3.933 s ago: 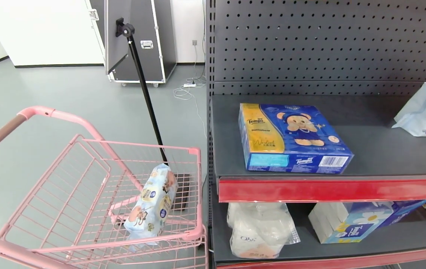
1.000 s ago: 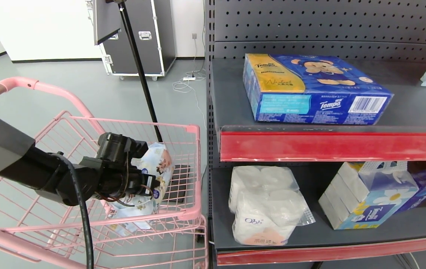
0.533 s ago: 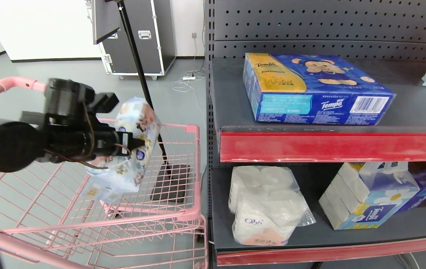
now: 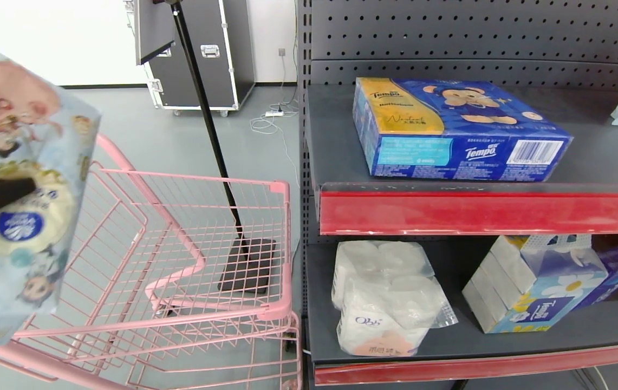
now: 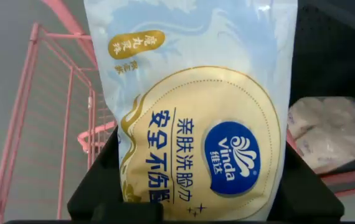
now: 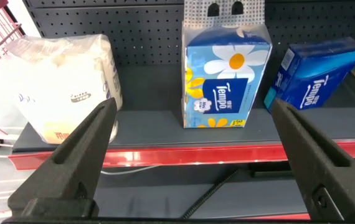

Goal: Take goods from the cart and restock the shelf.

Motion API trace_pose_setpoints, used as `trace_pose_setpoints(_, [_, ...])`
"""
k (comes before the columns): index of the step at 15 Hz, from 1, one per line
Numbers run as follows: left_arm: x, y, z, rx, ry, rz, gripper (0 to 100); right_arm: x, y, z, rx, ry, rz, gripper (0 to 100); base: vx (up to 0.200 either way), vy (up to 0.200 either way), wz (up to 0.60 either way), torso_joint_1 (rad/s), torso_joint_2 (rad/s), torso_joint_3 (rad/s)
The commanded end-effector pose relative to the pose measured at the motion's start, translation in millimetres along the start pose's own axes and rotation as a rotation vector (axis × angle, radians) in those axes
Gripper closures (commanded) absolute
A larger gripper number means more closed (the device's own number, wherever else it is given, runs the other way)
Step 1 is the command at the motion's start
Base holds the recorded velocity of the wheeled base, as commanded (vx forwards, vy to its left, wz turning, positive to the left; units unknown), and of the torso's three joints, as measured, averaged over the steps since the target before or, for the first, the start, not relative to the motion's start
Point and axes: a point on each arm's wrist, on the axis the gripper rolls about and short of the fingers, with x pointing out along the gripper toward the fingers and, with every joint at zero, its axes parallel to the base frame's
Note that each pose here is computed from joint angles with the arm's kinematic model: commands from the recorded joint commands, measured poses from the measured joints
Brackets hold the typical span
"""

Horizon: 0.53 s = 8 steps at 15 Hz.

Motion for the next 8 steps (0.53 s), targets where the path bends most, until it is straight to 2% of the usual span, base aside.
trace_pose_setpoints(1, [-90.1, -2.0, -68.6, 0.004, -0.108, 0.008, 100, 0.0, 0.0, 0.0, 0.000, 0.000, 0.000, 0, 0.000, 0.000, 0.00, 0.000, 0.00, 0.000])
trace_pose_setpoints(2, [-107.1, -2.1, -90.8, 0.009, -0.166, 0.007, 100, 0.0, 0.0, 0.0, 0.000, 0.000, 0.000, 0, 0.000, 0.000, 0.00, 0.000, 0.00, 0.000])
trace_pose_setpoints(3, [-110.9, -2.2, -94.3, 0.010, -0.183, 0.002, 100, 0.0, 0.0, 0.0, 0.002, 0.000, 0.000, 0, 0.000, 0.000, 0.00, 0.000, 0.00, 0.000])
trace_pose_setpoints(6, [-115.6, -1.9, -99.7, 0.013, -0.204, 0.005, 100, 0.0, 0.0, 0.0, 0.002, 0.000, 0.000, 0, 0.000, 0.000, 0.00, 0.007, -0.03, -0.024])
trace_pose_setpoints(8, [-114.6, -1.5, -107.1, 0.013, -0.207, -0.004, 100, -0.1, 0.0, 0.5, 0.005, -0.001, 0.000, 0, 0.000, 0.000, 0.00, 0.058, -0.31, -0.247])
